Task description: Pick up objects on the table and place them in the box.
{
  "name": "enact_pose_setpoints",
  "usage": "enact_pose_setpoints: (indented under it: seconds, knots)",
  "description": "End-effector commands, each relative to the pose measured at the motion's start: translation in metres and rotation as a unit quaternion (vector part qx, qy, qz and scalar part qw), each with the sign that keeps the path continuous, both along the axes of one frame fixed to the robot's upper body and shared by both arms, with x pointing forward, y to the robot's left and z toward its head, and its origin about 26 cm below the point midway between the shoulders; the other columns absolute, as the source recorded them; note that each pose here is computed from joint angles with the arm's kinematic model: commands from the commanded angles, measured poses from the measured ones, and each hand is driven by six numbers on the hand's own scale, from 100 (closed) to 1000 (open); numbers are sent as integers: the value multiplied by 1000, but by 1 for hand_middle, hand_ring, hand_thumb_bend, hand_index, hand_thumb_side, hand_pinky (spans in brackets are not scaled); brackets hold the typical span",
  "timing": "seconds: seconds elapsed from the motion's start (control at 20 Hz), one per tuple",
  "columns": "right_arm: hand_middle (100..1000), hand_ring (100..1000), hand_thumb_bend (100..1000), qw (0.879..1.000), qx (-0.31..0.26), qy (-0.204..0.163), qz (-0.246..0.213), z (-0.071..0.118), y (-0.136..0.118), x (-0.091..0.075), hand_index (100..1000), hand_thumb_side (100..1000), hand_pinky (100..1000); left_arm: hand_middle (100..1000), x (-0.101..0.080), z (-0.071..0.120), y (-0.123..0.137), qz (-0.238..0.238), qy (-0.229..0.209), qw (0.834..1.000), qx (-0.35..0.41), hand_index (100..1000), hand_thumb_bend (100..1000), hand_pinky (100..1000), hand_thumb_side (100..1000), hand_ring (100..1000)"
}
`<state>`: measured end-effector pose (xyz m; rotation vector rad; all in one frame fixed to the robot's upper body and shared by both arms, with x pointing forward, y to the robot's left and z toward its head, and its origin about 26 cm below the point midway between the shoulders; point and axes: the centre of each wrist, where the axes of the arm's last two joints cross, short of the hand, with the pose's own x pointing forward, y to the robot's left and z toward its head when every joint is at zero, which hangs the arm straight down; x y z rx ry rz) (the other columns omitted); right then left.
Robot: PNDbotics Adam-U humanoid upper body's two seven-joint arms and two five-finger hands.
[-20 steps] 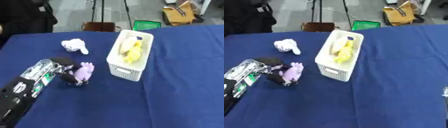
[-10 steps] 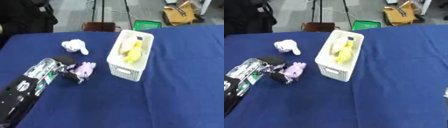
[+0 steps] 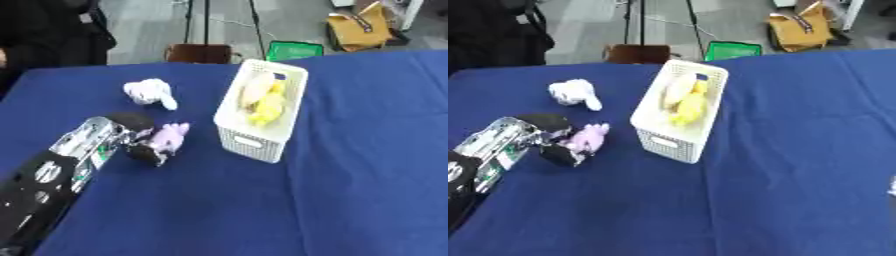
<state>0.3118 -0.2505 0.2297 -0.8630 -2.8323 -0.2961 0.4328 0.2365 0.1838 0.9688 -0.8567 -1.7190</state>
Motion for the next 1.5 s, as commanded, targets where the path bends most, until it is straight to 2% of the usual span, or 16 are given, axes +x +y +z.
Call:
enact_pose_setpoints:
  seconds: [0.05,0.65,1.5]
  knots:
    - [659,773,100,1000,-1,-14,3,7,0,-3,744,929,818,674,1,14,3,0,-15,1000,7,728,156,608,752,652]
    - [660,774,100,1000,-1,-12,3,5,0,-3,744,927,819,635,-1,27,2,-7,-19,1000,21,697,100,564,731,610]
    - [660,775,100,1000,-2,-10,0,4,-2,-3,745,928,820,615,-21,71,0,-23,-66,997,19,675,100,536,730,587]
